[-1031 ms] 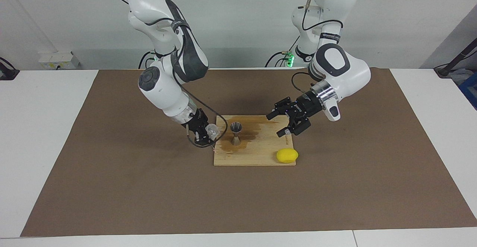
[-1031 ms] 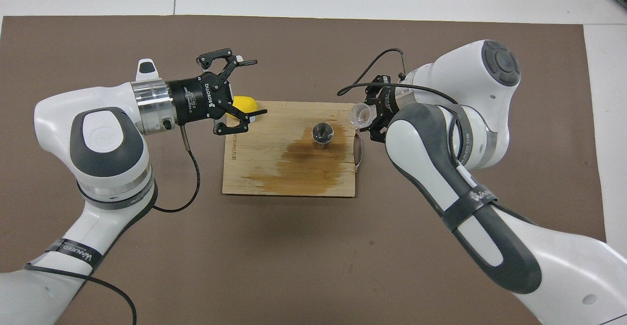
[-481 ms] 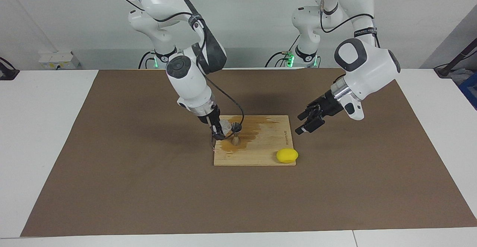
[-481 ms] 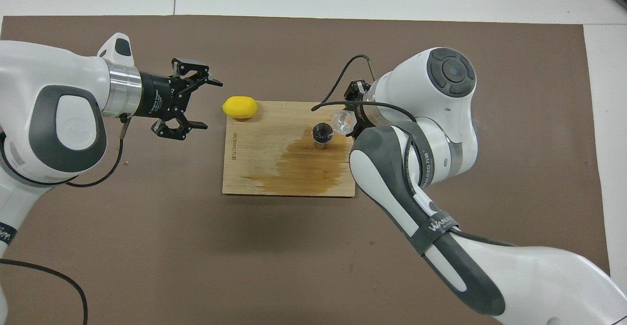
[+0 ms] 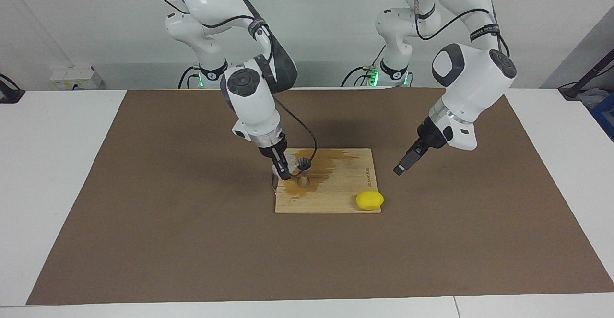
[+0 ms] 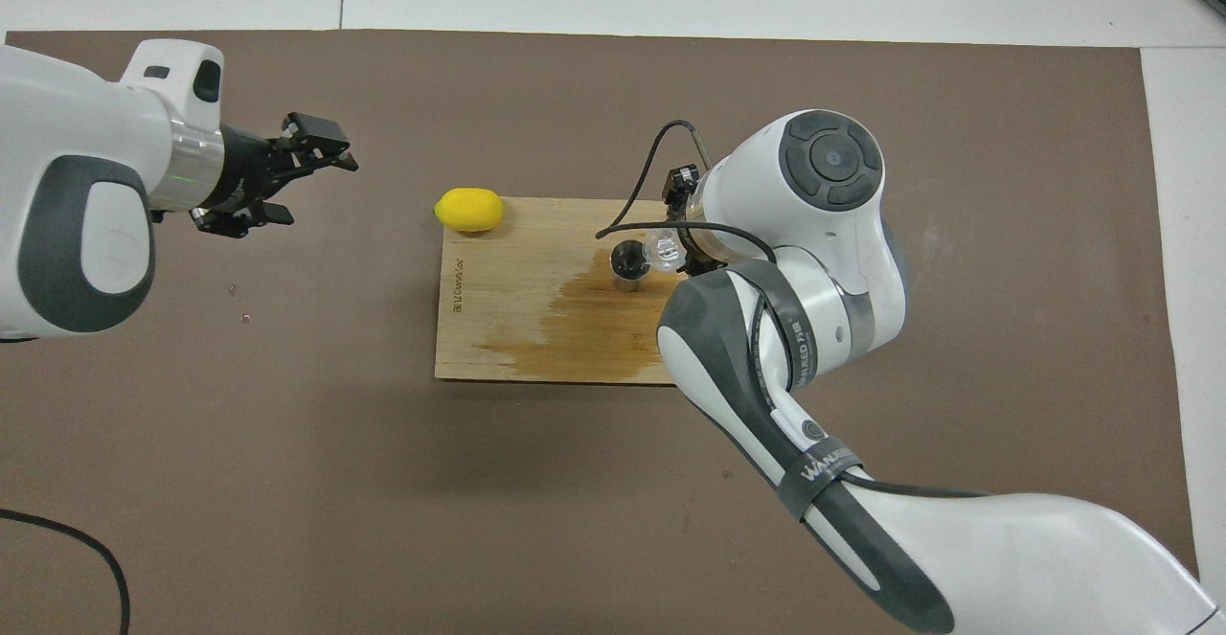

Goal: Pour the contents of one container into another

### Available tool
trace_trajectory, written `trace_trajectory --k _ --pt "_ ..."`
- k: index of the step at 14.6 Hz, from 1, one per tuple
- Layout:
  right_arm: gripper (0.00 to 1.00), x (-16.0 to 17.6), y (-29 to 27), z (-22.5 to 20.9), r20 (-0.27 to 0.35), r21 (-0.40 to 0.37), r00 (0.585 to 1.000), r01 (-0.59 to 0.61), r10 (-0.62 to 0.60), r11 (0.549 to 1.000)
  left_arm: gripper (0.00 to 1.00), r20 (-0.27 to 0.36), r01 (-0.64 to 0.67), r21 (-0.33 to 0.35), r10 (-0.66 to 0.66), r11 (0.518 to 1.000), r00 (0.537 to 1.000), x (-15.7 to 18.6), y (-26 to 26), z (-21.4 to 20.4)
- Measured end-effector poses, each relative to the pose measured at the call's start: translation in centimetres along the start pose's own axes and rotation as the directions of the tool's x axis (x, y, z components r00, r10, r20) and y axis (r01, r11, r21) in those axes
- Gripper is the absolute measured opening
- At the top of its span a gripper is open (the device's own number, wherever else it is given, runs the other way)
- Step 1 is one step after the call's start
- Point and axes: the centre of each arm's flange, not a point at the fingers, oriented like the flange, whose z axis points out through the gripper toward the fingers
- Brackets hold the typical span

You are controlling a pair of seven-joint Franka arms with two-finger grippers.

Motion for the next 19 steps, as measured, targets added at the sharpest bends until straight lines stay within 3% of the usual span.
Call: trace_trajectory --k 4,7,10,14,19 --pt "0.51 -1.1 0.1 0.1 -0.064 0.001 0.996 0.066 -0.066 0.998 1.00 -0.006 -0.302 0.101 0.304 0.948 0.953 3.8 -7.1 -2.4" --pt "0.51 -1.6 0.2 0.1 -0.101 0.002 0.990 0.102 -0.101 0.995 1.00 0.083 -0.490 0.168 0.483 0.855 0.872 3.5 -7.3 -4.5" --pt "0.51 -2.2 0.2 0.1 -0.137 0.002 0.981 0.138 -0.136 0.990 1.00 0.111 -0.545 0.197 0.534 0.815 0.838 1.1 -5.1 -9.7" --pt "0.51 -3.0 0.3 0.0 -0.167 0.002 0.971 0.174 -0.171 0.985 1.00 0.138 -0.557 0.209 0.539 0.804 0.831 -2.7 -4.3 -16.2" --pt "0.51 -3.1 0.3 0.0 -0.206 0.000 0.958 0.205 -0.200 0.979 1.00 0.148 -0.555 0.210 0.535 0.805 0.832 -3.1 -4.5 -16.4"
